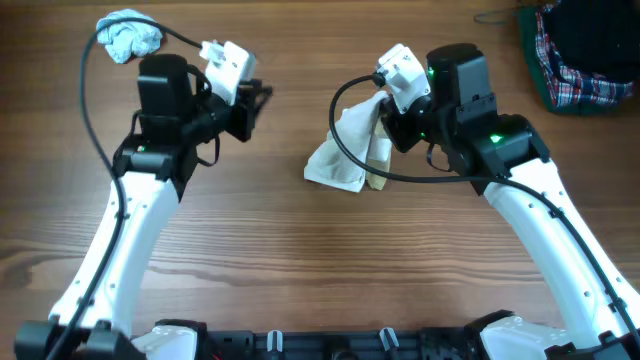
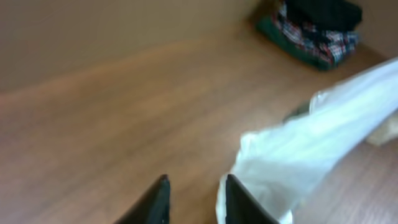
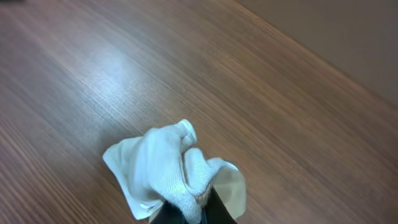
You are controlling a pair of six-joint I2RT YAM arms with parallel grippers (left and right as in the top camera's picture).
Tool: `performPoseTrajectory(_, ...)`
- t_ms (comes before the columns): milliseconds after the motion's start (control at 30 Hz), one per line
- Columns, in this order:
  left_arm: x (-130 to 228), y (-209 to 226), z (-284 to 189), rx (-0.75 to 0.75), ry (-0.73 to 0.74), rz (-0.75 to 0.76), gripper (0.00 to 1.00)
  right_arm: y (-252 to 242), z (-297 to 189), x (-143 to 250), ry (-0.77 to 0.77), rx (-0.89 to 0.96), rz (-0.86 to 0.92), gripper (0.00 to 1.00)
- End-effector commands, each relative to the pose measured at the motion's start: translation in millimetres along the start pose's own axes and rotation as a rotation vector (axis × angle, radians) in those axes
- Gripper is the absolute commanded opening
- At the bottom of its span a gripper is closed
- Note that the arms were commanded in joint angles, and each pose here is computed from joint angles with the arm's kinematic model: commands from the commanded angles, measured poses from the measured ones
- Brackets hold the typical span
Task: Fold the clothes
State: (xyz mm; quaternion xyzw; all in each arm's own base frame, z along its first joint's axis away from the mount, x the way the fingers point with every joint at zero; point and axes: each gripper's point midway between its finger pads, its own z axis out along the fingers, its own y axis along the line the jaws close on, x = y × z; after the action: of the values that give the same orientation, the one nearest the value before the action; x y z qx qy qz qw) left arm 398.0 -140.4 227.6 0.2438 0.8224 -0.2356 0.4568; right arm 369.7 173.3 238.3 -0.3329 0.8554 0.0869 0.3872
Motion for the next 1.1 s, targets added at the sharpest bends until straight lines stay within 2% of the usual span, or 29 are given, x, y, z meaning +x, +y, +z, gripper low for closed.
performPoseTrajectory(0,33,-19,29,0.189,0.079,0.022,0.5,10,-3,-4,-0.025,-0.056,0.015,0.04)
performPoseTrajectory(133,83,-33,71,0.305,0.191,0.056,0.64,12,-3,1,-0.004,-0.067,0.02,0.04)
performPoseTrajectory(233,109,-38,99,0.343,0.225,0.08,0.64,16,-3,2,-0.001,-0.088,0.021,0.04)
performPoseTrajectory(467,118,-47,146,0.377,0.141,0.182,0.63,19,-4,3,0.002,-0.108,0.024,0.04)
performPoseTrajectory(667,116,-73,160,0.421,0.105,0.233,0.61,19,-4,4,0.004,-0.108,0.024,0.04)
performPoseTrajectory(767,118,-88,157,0.487,0.108,0.225,0.53,19,-4,4,0.005,-0.108,0.024,0.04)
performPoseTrajectory(833,115,-100,151,0.562,0.088,0.22,0.41,19,-4,4,0.005,-0.108,0.024,0.04)
performPoseTrajectory(867,115,-102,150,0.573,0.085,0.219,0.04,19,-4,4,0.005,-0.108,0.024,0.04)
performPoseTrajectory(933,115,-98,151,0.553,0.089,0.22,0.04,19,-4,4,0.005,-0.108,0.024,0.04)
performPoseTrajectory(1000,116,-77,158,0.445,0.106,0.214,0.04,20,-4,4,0.004,-0.109,0.025,0.04)
performPoseTrajectory(1067,109,-37,162,0.257,0.131,0.064,0.04,20,-4,4,0.005,-0.109,0.027,0.04)
